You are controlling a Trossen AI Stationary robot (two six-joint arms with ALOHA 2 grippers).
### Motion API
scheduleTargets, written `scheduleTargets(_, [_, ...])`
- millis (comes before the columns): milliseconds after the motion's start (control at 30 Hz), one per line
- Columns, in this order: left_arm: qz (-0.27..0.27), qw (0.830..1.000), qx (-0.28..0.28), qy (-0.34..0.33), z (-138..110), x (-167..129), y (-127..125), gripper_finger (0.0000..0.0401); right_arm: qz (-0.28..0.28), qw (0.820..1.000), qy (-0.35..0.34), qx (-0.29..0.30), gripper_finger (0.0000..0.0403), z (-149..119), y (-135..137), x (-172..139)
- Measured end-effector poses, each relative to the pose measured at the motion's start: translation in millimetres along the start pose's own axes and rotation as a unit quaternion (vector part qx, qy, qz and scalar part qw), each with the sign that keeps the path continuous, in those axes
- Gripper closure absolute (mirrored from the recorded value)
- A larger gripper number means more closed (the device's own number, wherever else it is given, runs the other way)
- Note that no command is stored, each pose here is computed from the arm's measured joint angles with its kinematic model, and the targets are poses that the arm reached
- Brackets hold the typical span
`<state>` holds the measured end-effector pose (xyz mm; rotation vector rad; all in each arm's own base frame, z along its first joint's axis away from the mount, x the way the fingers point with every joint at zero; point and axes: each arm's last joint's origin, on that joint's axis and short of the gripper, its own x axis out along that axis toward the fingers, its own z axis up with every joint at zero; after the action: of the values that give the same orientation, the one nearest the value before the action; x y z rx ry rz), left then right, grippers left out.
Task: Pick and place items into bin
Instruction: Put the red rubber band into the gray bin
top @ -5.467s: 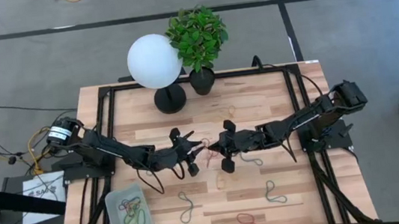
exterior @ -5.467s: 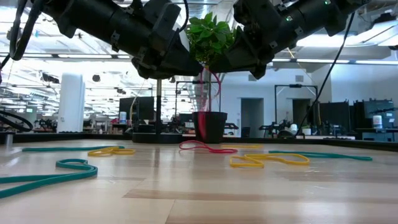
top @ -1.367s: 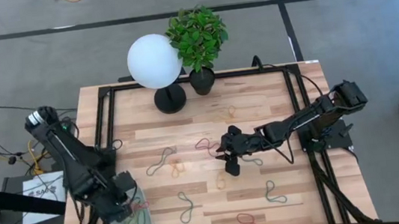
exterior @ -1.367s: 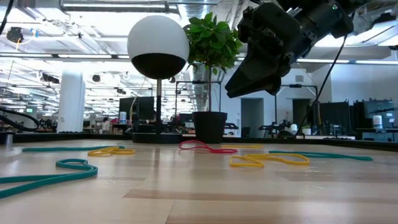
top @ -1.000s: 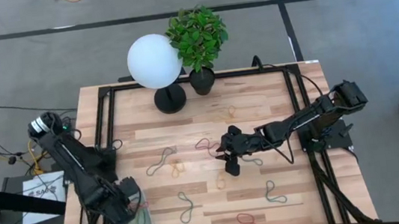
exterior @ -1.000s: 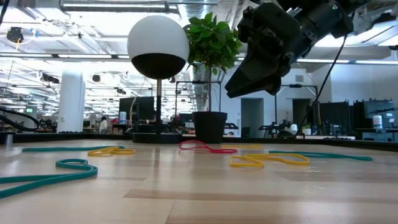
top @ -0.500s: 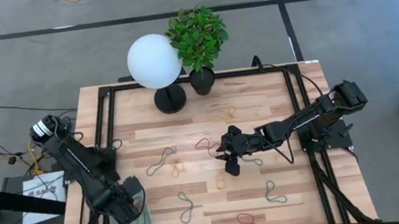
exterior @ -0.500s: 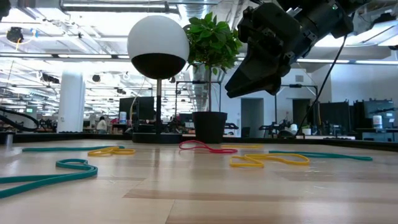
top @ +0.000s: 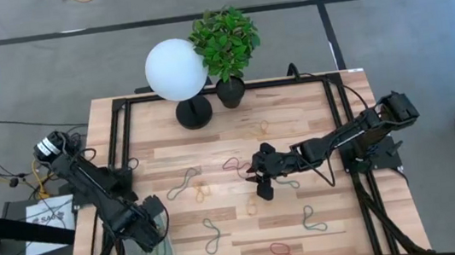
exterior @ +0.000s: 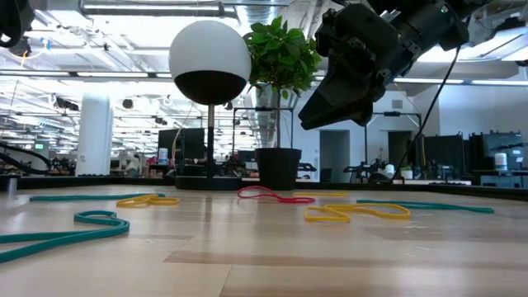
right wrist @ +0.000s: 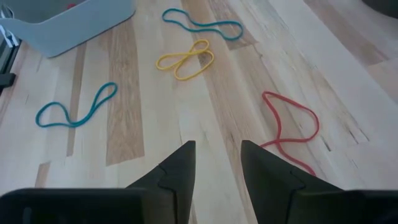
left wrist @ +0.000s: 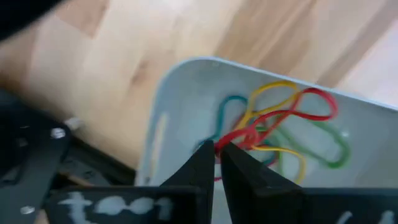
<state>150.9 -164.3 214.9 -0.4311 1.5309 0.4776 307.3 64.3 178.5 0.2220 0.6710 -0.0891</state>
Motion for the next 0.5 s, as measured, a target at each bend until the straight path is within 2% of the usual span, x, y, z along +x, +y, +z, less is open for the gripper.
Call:
scheduleTargets(233, [0.022, 1.0, 0.008, 0.004, 2.0, 0.0, 4.7, 0.0328, 0.0, 1.0, 0.0, 0.0, 0.0281, 0.0, 0.0, 0.0])
scheduleTargets(367, [0.02, 0.997, 0.073, -0.005, 2.7, 0.0, 4.0, 0.0309, 0.0, 1.0, 0.0, 0.0, 0.0282, 0.0, 0.0, 0.0])
scheduleTargets(500, [0.022, 0.992, 0.111, -0.055, 7.2, -0.1, 2.2, 0.0305, 0.0, 1.0, 0.0, 0.0, 0.0281, 0.0, 0.0, 0.0])
